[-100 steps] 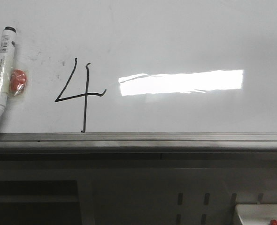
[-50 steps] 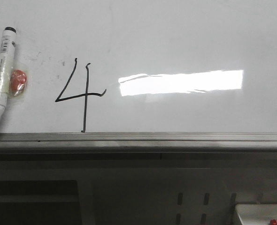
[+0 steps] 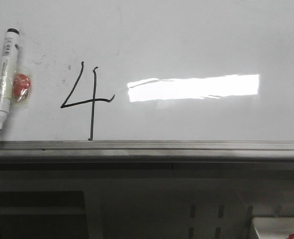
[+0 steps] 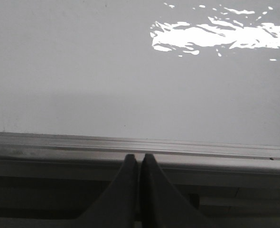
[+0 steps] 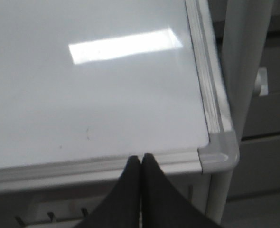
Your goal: Write number 4 on whiteboard
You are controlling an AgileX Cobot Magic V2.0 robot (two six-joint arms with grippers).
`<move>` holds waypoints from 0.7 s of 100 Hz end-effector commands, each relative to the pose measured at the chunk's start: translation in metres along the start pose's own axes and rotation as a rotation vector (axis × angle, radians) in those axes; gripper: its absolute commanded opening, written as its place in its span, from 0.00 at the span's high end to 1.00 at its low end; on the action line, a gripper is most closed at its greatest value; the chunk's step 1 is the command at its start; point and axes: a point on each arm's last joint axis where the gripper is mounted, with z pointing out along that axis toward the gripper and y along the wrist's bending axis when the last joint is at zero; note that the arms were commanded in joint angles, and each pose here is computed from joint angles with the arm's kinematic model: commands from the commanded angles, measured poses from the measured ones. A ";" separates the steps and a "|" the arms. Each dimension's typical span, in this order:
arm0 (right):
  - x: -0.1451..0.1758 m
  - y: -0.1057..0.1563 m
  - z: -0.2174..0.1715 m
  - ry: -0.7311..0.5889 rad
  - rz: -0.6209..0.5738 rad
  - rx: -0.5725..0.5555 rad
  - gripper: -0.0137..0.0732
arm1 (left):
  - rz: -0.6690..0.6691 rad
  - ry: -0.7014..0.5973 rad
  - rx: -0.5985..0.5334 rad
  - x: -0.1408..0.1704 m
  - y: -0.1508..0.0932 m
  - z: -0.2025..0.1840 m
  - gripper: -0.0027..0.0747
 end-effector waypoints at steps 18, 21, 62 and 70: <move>0.009 -0.001 0.001 0.038 -0.010 0.009 0.92 | -0.018 -0.036 0.002 0.006 0.000 0.002 0.99; 0.009 -0.001 0.001 0.038 -0.010 0.009 0.92 | -0.018 -0.036 0.002 0.006 0.000 0.002 0.99; 0.009 -0.001 0.001 0.038 -0.010 0.009 0.92 | -0.018 -0.036 0.002 0.006 0.000 0.002 0.99; 0.009 -0.001 0.001 0.038 -0.010 0.009 0.92 | -0.018 -0.036 0.002 0.006 0.000 0.002 0.99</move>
